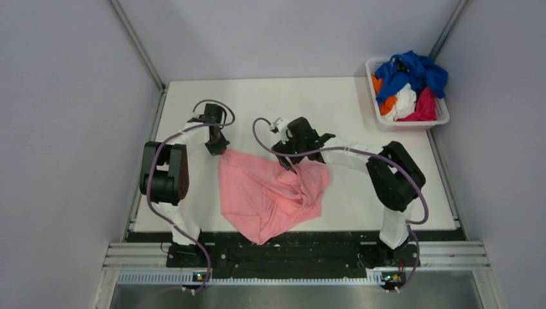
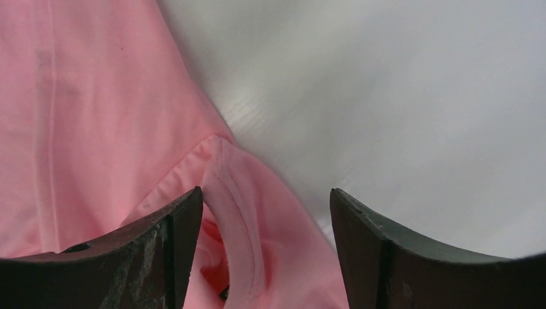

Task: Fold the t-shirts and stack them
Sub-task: Flatten out the tshirt

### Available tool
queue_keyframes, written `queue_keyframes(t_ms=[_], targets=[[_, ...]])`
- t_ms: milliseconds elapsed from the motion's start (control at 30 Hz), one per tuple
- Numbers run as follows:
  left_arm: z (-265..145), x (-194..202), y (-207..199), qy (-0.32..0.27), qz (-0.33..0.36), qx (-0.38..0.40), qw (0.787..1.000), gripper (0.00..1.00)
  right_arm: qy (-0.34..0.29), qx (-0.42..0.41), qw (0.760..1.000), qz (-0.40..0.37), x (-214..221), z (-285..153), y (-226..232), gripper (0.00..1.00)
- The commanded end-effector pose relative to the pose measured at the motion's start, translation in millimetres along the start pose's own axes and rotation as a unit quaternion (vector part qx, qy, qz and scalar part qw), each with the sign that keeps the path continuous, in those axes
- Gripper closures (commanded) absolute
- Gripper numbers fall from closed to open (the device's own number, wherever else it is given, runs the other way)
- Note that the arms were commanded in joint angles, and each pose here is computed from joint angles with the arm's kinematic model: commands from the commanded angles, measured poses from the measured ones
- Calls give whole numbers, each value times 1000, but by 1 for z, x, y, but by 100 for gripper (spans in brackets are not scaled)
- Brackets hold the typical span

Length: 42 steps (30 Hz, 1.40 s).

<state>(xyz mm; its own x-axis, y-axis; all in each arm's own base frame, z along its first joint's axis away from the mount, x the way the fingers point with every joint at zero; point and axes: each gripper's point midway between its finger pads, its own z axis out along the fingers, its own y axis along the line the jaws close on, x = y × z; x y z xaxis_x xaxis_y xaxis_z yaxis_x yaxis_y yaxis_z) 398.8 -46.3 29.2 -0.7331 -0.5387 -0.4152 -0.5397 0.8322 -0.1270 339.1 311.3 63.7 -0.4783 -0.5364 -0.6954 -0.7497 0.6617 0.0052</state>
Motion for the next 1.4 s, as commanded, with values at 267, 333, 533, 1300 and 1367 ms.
queue_keyframes(t_ms=[267,333,533,1300,1367], targets=[[-35,-21,10,-64,-2,4,998,100,6,-41,999,-9,-6,21,20,64],[-36,-21,10,-64,-1,6,998,100,-6,-71,997,0,-9,17,32,56],[-39,-18,9,-64,-4,14,998,100,-28,-56,998,16,-19,16,32,61],[-196,-79,31,-262,-63,85,959,100,-269,390,852,221,-74,-222,-110,100],[-239,-94,31,-313,-78,122,939,100,-303,415,827,230,-81,-270,-116,100]])
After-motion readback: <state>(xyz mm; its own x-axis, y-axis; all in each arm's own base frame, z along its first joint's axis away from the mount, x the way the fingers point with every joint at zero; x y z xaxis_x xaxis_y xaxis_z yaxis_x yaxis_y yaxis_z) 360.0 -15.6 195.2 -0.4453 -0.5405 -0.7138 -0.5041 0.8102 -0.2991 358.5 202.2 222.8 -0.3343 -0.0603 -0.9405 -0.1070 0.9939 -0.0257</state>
